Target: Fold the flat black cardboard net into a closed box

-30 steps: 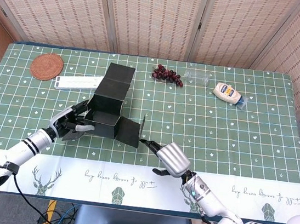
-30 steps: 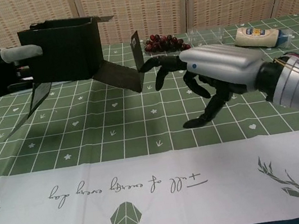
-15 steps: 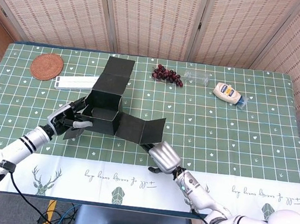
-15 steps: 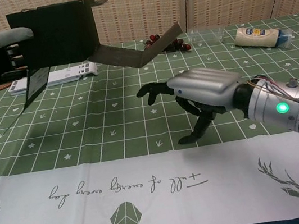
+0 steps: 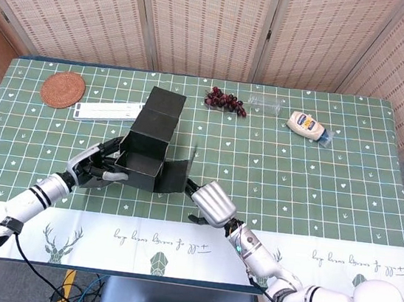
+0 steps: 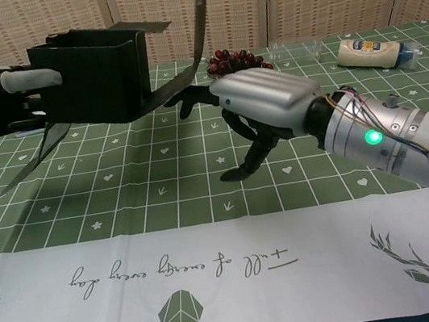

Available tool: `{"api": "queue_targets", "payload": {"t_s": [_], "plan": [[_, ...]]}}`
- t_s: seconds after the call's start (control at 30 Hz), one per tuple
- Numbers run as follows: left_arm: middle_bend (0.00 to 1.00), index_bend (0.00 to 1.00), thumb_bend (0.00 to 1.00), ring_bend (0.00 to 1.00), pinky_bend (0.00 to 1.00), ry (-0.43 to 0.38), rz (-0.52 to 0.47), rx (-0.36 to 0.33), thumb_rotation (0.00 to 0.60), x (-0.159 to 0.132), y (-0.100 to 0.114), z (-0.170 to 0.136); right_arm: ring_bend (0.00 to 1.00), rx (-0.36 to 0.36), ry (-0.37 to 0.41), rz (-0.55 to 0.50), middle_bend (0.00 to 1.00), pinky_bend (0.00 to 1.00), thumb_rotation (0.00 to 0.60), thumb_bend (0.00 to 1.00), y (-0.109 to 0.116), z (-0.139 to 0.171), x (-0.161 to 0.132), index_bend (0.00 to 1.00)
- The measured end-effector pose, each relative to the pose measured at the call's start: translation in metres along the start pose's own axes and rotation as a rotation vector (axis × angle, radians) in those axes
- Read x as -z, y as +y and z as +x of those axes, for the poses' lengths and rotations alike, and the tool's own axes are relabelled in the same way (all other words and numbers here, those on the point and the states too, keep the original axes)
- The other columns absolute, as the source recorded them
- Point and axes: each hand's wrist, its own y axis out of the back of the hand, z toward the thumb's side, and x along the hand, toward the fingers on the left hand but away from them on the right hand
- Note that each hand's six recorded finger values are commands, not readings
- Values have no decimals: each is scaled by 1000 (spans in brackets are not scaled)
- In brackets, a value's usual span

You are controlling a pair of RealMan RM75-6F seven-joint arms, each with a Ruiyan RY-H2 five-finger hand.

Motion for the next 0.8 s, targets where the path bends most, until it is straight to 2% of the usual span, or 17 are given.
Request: {"api": "queue_targets", "payload": {"t_s": [0.13,0.43,0.67,0.8], "plan": [[168,156,145,635,933,10,35,6,600,6,-1,1,761,17,-1,49,232,1000,600,185,10,5,3,102],[168,159,146,634,933,25,40,20,600,17,-4,3,762,87,-7,102,244,1000,600,187,29,14,7,102],[168,160,145,634,934,40,48,40,600,29,-11,4,762,156,16,97,254,1000,600,197,33,8,0,102],[168,161,145,634,933,48,52,52,600,37,-17,5,762,169,33,106,257,1000,600,200,29,2,-5,102]]}}
